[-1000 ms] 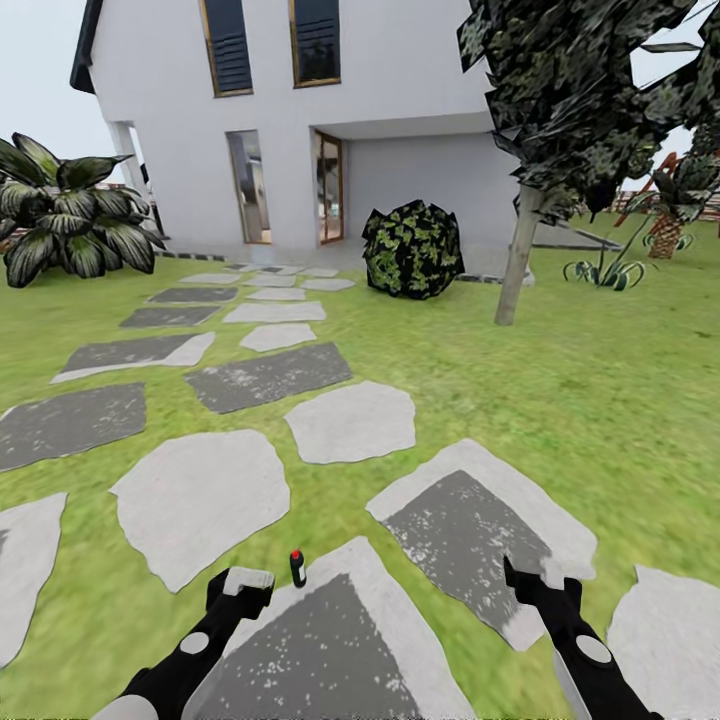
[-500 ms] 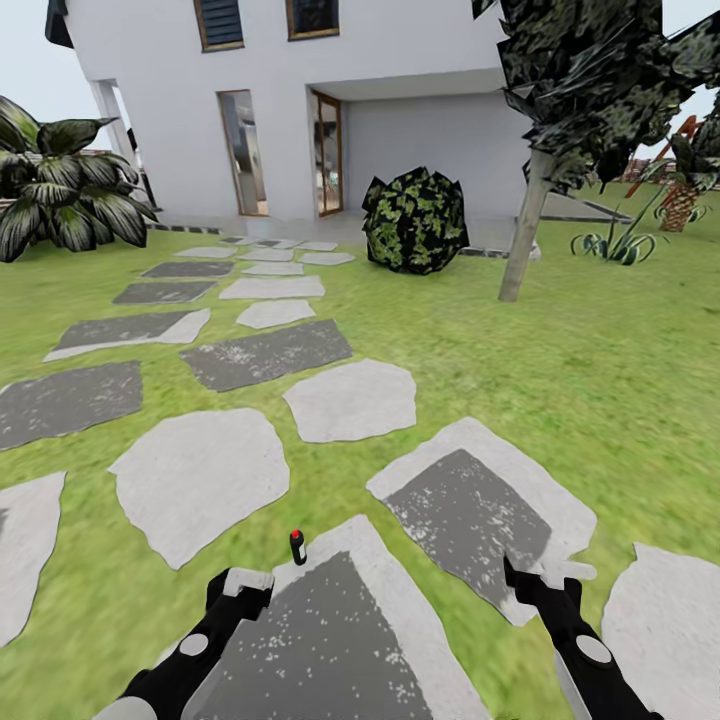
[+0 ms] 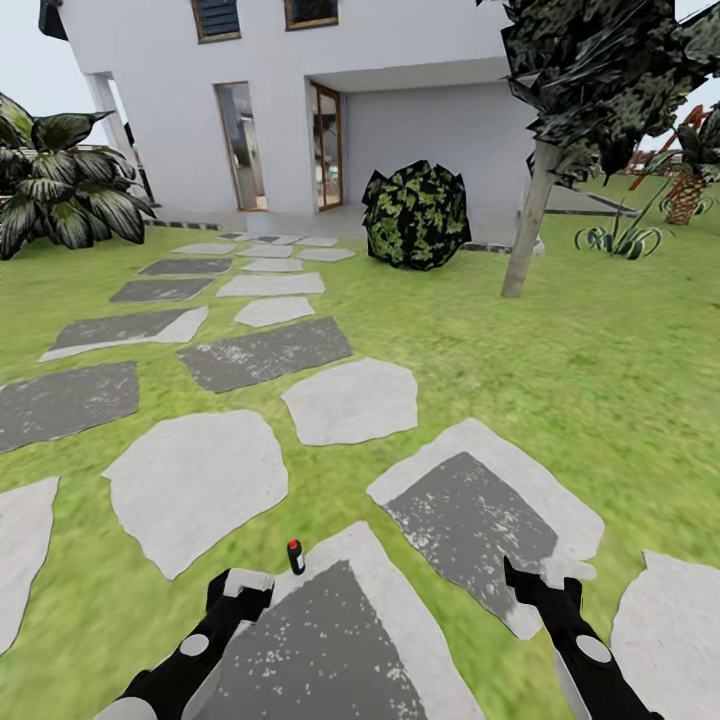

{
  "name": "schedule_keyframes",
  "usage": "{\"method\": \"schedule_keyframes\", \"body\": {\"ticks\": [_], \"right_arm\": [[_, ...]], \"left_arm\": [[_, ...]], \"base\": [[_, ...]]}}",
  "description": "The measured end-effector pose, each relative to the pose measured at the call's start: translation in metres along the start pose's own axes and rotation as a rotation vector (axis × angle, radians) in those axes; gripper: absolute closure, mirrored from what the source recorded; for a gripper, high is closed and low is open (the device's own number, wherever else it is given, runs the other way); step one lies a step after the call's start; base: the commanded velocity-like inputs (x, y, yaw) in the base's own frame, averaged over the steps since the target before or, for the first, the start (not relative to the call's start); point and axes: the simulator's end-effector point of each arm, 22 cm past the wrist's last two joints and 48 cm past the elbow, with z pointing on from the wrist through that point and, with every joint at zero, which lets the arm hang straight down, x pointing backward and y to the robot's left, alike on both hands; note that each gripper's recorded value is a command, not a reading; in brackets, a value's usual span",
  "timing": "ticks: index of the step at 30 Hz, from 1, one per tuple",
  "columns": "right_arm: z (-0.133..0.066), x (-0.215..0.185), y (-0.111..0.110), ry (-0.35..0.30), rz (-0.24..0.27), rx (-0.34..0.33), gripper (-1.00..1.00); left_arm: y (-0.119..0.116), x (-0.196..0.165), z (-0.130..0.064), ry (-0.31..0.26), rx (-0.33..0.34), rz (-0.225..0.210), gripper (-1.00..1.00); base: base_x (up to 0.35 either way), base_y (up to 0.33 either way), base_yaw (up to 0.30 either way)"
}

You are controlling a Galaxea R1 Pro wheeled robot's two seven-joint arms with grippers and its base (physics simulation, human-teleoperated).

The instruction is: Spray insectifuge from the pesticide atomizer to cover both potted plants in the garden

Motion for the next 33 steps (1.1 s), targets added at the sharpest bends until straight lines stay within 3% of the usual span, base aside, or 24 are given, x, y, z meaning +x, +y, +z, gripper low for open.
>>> {"method": "schedule_keyframes", "body": {"ticks": [15,33], "right_arm": [[0.0001,0.0002,0.0,0.0,0.0,0.0,-1.0],[0.0002,0.0005,0.0,0.001,0.0,0.0,-1.0]], "left_arm": [[-0.0034,-0.0019,0.0005,-0.005,0.007,0.007,-1.0],[-0.0033,-0.0038,0.0004,-0.014,0.008,0.007,-1.0]], "base": [[0.305,-0.041,0.0],[0.018,-0.007,-0.005]]}}
